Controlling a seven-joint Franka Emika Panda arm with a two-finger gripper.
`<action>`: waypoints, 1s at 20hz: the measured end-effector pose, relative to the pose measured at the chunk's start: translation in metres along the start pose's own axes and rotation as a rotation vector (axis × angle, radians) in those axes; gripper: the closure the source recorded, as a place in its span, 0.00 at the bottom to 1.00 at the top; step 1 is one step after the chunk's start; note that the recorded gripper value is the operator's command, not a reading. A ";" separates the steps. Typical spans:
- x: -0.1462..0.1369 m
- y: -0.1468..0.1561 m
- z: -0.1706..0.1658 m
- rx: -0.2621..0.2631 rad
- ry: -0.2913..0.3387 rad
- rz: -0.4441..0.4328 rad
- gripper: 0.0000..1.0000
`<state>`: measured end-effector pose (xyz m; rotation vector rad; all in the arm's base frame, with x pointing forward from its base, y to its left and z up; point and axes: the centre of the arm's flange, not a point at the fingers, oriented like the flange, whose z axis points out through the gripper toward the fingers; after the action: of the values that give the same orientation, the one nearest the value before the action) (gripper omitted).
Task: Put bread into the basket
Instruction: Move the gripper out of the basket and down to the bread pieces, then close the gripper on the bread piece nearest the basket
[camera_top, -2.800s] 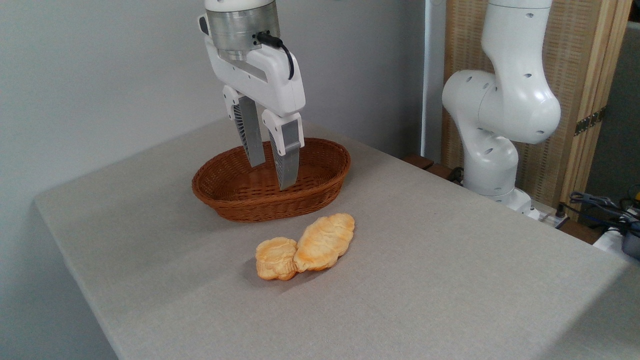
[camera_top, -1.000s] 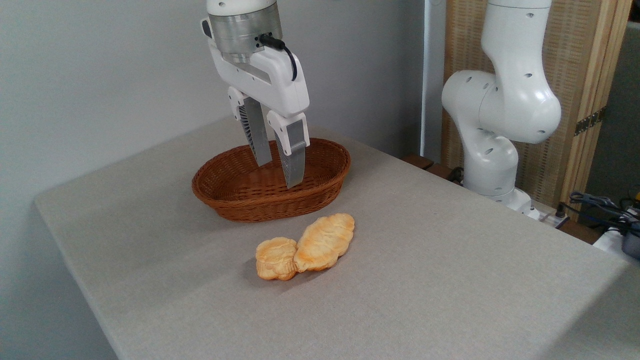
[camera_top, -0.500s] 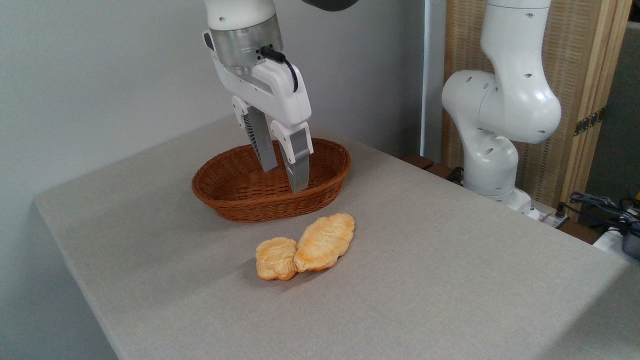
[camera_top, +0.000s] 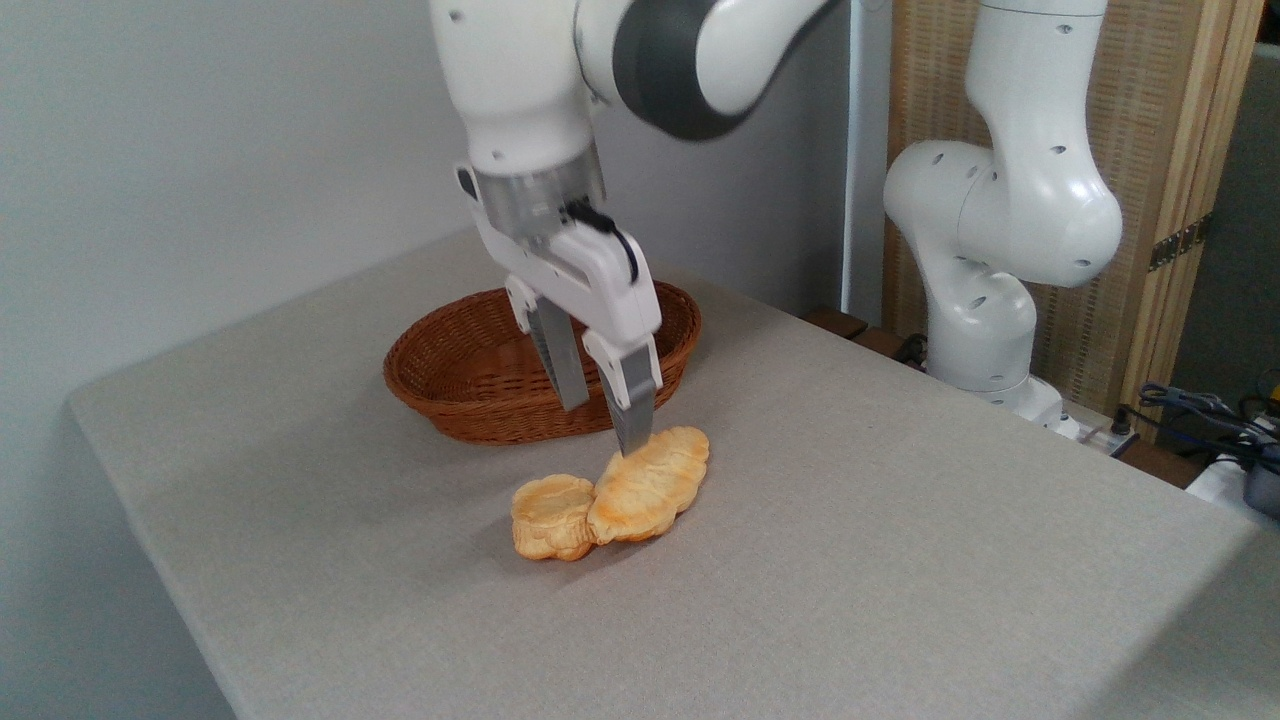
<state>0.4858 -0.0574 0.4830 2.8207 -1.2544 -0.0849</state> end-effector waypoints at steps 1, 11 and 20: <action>-0.002 -0.001 0.009 -0.001 0.000 -0.003 0.00; -0.033 -0.022 0.037 -0.029 -0.007 -0.073 0.00; -0.023 -0.021 0.058 -0.037 -0.021 -0.058 0.08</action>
<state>0.4817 -0.0273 0.4246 2.8322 -1.1624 -0.1394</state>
